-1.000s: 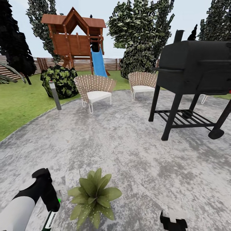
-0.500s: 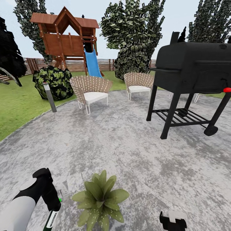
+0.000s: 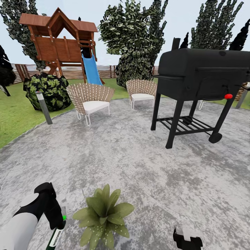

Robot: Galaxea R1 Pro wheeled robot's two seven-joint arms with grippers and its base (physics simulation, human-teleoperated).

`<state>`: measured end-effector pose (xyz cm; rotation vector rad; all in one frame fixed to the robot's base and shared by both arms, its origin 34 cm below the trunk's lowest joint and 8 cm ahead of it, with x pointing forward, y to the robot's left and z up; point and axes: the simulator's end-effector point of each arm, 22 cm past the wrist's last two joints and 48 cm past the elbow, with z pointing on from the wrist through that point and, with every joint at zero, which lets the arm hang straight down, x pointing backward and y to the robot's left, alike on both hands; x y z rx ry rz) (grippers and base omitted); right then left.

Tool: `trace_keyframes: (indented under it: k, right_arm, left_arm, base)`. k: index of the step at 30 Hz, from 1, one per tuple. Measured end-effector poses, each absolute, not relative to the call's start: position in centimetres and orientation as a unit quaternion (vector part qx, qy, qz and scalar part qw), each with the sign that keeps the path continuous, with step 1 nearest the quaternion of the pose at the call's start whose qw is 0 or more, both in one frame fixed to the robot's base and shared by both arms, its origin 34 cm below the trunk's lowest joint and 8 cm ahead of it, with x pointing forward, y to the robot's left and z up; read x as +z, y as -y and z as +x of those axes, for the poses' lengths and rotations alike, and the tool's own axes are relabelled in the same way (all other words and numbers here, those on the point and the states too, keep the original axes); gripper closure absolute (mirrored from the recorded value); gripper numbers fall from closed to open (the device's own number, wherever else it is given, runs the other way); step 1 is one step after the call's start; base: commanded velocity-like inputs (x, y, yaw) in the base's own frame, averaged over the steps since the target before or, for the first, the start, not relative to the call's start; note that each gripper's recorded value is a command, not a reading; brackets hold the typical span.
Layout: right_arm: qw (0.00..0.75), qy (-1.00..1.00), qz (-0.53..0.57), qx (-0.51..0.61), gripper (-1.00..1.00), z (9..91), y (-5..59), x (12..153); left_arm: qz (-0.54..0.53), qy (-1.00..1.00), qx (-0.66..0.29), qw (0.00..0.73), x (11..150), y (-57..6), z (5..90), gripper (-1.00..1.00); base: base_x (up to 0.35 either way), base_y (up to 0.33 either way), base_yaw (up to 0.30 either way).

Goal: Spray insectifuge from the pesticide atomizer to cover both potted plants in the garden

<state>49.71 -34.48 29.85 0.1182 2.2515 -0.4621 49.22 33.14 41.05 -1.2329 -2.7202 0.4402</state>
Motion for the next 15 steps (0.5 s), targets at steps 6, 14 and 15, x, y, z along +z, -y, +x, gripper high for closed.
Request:
trace_keyframes:
  k: [6, 14, 15]
  right_arm:
    - [0.408, -0.894, 0.047, -0.182, -1.0, 49.69, 34.31, 29.85]
    - [0.409, -0.893, 0.047, -0.183, -1.0, 49.76, 34.47, 30.01]
    - [0.409, -0.893, 0.047, -0.183, -1.0, 49.78, 34.47, 30.03]
  left_arm:
    - [-0.405, 0.901, 0.144, 0.059, 41.18, -32.96, 49.48, 1.0]
    - [-0.405, 0.901, 0.143, 0.056, 41.36, -32.93, 49.58, 1.0]
    - [-0.405, 0.901, 0.143, 0.056, 41.39, -32.92, 49.59, 1.0]
  base:
    - [-0.039, 0.292, -0.118]
    - [0.018, 0.318, -0.262]
    - [0.073, 0.335, -0.267]
